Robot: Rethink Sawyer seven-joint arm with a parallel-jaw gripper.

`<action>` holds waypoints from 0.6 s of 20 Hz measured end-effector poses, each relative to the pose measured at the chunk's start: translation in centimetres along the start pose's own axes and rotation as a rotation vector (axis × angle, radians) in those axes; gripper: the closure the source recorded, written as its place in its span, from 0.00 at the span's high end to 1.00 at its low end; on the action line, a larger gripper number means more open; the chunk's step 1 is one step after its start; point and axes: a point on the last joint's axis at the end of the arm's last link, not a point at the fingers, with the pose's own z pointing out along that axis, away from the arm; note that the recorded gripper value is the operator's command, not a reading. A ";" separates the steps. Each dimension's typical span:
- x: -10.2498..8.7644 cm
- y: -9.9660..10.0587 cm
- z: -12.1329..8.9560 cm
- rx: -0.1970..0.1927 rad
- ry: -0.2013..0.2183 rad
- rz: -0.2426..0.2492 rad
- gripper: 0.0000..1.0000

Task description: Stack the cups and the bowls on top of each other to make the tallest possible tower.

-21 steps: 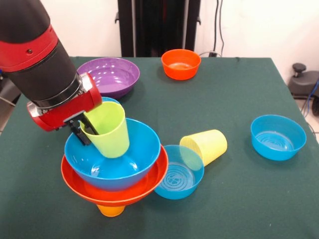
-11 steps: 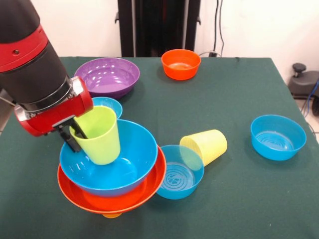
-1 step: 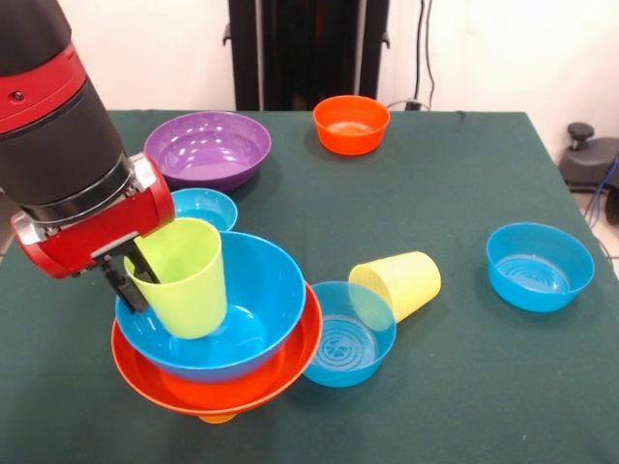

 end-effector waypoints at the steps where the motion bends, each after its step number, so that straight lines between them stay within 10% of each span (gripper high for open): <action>1: 0.0 0.0 0.0 0.000 0.000 -0.001 0.00; 12: -0.4 0.7 0.6 0.003 0.012 -0.012 0.00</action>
